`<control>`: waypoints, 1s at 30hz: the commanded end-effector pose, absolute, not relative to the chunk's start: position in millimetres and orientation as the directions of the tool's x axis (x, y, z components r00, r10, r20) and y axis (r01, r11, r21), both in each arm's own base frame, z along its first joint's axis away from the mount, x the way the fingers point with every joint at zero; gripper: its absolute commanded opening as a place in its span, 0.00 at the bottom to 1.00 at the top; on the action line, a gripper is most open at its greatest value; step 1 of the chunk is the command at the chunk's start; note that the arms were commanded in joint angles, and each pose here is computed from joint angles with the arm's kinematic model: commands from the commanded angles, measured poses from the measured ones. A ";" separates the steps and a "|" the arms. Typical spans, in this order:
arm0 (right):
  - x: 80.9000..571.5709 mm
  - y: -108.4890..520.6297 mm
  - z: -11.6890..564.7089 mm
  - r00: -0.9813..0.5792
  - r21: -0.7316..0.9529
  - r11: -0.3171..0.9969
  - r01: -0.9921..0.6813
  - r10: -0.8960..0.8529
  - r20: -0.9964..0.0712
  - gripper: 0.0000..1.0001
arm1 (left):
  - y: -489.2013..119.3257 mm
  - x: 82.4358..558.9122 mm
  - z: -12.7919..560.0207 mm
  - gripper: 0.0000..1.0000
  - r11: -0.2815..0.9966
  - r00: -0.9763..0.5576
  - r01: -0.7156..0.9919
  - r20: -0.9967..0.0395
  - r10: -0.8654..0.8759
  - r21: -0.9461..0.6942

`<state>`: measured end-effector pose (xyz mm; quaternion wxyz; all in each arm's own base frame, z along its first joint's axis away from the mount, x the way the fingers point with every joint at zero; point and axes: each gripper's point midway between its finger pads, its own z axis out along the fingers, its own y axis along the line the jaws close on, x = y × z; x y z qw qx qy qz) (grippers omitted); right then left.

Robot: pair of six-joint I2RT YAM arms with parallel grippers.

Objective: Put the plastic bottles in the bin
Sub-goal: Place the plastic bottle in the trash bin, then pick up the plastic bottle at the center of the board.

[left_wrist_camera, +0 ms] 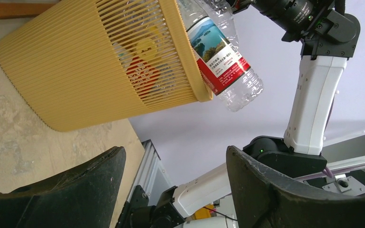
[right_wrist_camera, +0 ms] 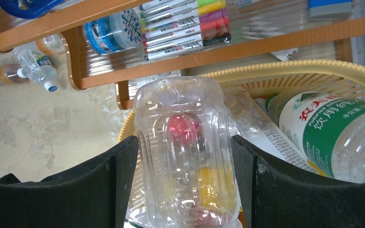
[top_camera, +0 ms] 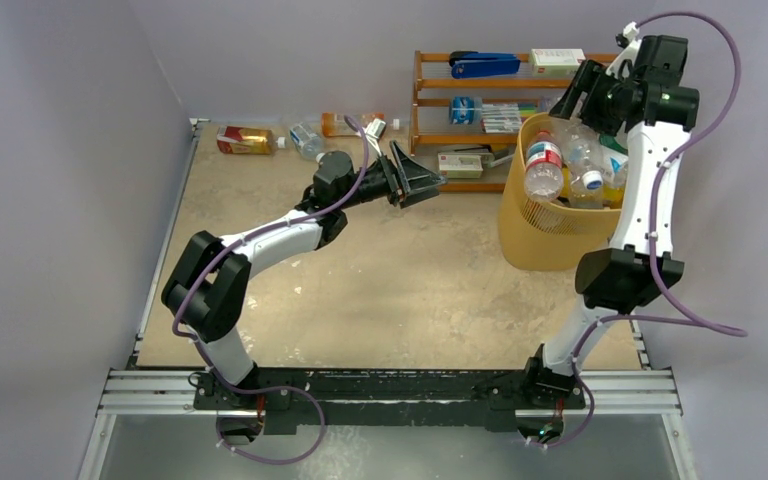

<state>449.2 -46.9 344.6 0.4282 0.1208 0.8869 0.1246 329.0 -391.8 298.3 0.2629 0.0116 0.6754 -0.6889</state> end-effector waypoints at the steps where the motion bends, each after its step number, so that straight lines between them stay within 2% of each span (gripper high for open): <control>1: 425.3 -45.1 378.7 -0.549 0.295 0.950 0.104 0.302 -0.779 0.73 | -388.5 326.0 334.2 0.77 0.014 -0.812 0.476 -0.446 -0.377 -0.879; 6: 409.1 -53.4 386.3 -0.532 0.258 0.953 0.161 0.304 -0.790 0.72 | -389.1 325.7 333.4 0.77 0.015 -0.812 0.476 -0.446 -0.376 -0.879; 10: 402.7 -56.8 382.8 -0.537 0.241 0.953 0.184 0.303 -0.787 0.83 | -390.4 325.2 333.6 0.77 0.017 -0.812 0.477 -0.447 -0.375 -0.879; 16: 400.5 -50.4 409.9 -0.483 0.269 0.951 0.154 0.310 -0.819 0.83 | -391.3 328.3 331.0 0.77 0.055 -0.802 0.488 -0.472 -0.366 -0.871; 19: 397.4 -27.4 444.7 -0.408 0.330 0.944 0.023 0.310 -0.859 0.86 | -388.3 341.6 319.8 0.77 0.163 -0.788 0.482 -0.508 -0.349 -0.861; 22: 384.2 -0.7 478.9 -0.329 0.378 0.917 -0.126 0.321 -0.888 0.99 | -373.6 366.1 310.0 0.79 0.313 -0.742 0.491 -0.579 -0.339 -0.813; 26: 360.2 37.2 502.0 -0.301 0.406 0.856 -0.321 0.314 -0.900 1.00 | -333.3 405.4 307.6 0.80 0.471 -0.680 0.446 -0.631 -0.374 -0.761; 30: 336.7 66.4 515.4 -0.280 0.390 0.815 -0.428 0.290 -0.915 1.00 | -277.8 445.7 300.5 0.80 0.557 -0.629 0.331 -0.618 -0.471 -0.762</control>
